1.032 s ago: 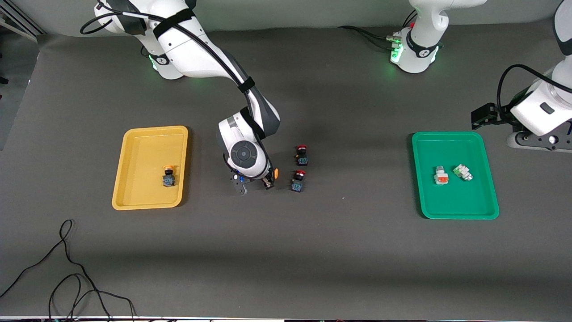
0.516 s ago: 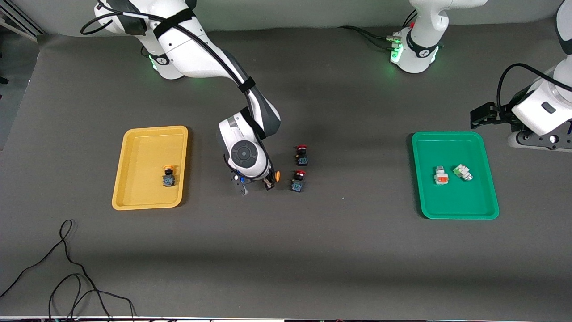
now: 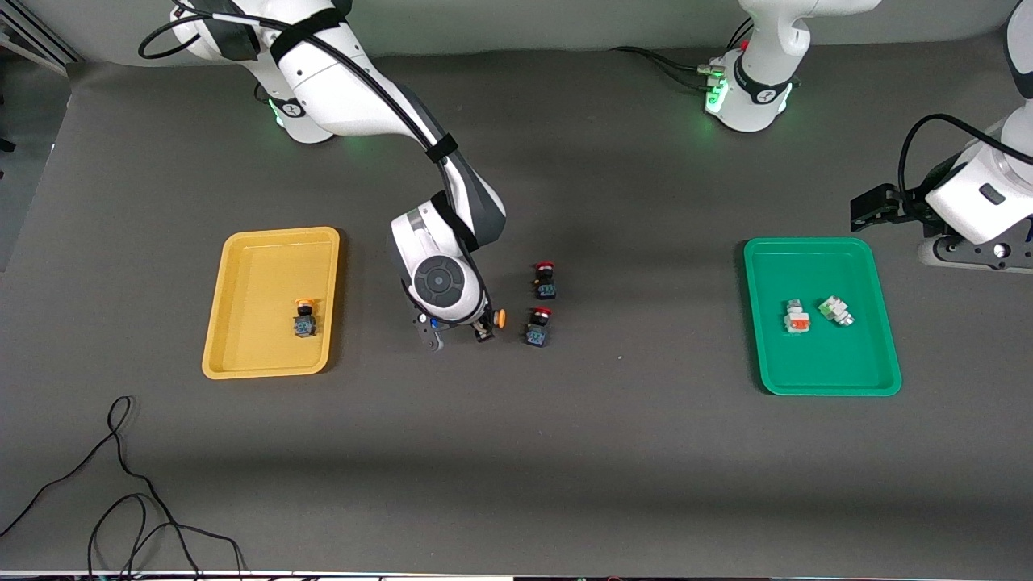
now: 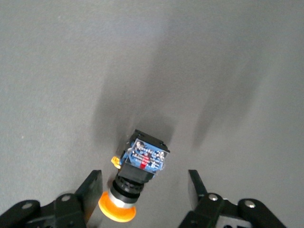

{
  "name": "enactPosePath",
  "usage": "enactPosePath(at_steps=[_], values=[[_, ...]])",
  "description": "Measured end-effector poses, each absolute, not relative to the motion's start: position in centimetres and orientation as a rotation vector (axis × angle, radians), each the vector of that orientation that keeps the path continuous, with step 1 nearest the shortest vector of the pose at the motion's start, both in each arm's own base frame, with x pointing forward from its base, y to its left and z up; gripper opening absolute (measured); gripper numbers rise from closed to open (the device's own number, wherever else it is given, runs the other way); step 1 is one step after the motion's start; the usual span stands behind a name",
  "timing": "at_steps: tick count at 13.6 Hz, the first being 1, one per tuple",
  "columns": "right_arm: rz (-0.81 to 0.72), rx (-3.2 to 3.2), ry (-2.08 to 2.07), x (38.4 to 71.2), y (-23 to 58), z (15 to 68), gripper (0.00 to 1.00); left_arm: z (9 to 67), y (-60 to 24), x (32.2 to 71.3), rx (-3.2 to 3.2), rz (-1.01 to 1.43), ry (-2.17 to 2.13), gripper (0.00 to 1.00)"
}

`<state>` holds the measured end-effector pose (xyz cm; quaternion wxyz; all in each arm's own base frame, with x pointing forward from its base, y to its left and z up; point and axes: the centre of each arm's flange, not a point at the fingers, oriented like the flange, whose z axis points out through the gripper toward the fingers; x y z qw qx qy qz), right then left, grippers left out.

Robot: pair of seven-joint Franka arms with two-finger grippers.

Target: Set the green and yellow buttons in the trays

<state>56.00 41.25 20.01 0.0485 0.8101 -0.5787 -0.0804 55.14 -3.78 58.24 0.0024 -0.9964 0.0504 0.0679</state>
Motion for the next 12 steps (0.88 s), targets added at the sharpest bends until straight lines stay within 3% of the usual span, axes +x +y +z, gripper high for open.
enactPosePath(at_steps=[12], values=[[-0.215,2.358,-1.972,56.3,41.5,17.1,0.78,60.6,-3.5,54.0,-3.132,0.15,0.152,0.99]])
